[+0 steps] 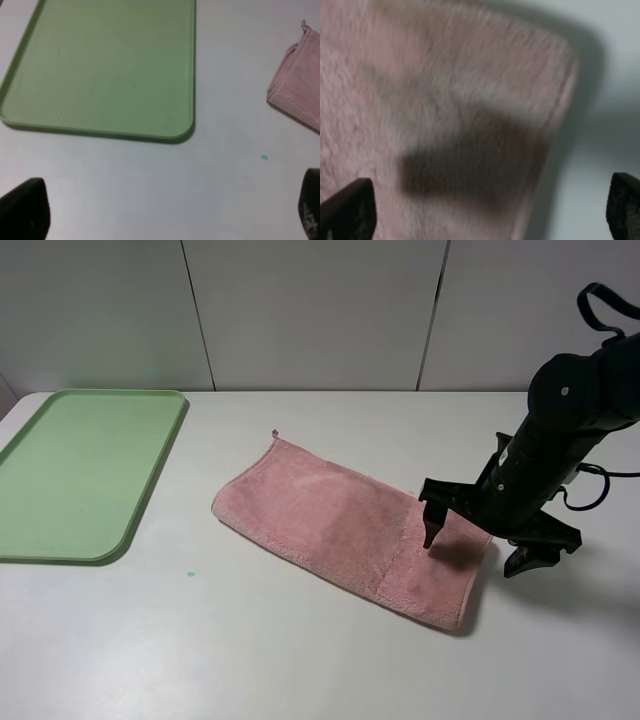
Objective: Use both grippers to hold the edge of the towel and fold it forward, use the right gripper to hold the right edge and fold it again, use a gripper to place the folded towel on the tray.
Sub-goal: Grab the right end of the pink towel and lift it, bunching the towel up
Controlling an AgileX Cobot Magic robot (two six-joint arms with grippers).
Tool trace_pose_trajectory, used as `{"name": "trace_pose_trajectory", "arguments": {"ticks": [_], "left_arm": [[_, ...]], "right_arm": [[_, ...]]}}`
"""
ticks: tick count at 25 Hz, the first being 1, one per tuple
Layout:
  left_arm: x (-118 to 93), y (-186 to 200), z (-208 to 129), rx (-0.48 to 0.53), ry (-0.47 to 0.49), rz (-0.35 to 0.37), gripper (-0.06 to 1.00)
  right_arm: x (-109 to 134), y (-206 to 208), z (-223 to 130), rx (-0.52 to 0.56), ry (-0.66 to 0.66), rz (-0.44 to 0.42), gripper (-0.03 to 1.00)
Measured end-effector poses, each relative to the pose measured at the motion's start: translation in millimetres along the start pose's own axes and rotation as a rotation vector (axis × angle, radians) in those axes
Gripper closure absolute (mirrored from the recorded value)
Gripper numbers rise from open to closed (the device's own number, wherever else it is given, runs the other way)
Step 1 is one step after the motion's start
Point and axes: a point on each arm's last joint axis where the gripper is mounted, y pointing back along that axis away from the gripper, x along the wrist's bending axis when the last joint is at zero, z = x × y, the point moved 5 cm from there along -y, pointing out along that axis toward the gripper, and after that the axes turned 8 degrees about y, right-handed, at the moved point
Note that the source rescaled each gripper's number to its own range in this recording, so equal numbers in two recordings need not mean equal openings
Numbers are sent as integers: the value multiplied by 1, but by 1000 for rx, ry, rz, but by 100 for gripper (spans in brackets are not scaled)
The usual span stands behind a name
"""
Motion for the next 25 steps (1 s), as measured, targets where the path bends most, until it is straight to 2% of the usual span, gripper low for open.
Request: {"name": "trace_pose_trajectory", "arguments": {"ticks": [13,23,24,25], "left_arm": [[0,0,0,0,0,0,-5],[1,0,0,-1,-2,5,-5],[0,0,0,0,0,0,-5],[1,0,0,-1,-2,5,-5]], "right_arm": [[-3,-31,3,22,10,-50,-3],[-3,-34,3,27,7,-54,-3],[-3,-34,3,28,7,-54,-1],[-3,-34,4,26,7,-54,6]]}}
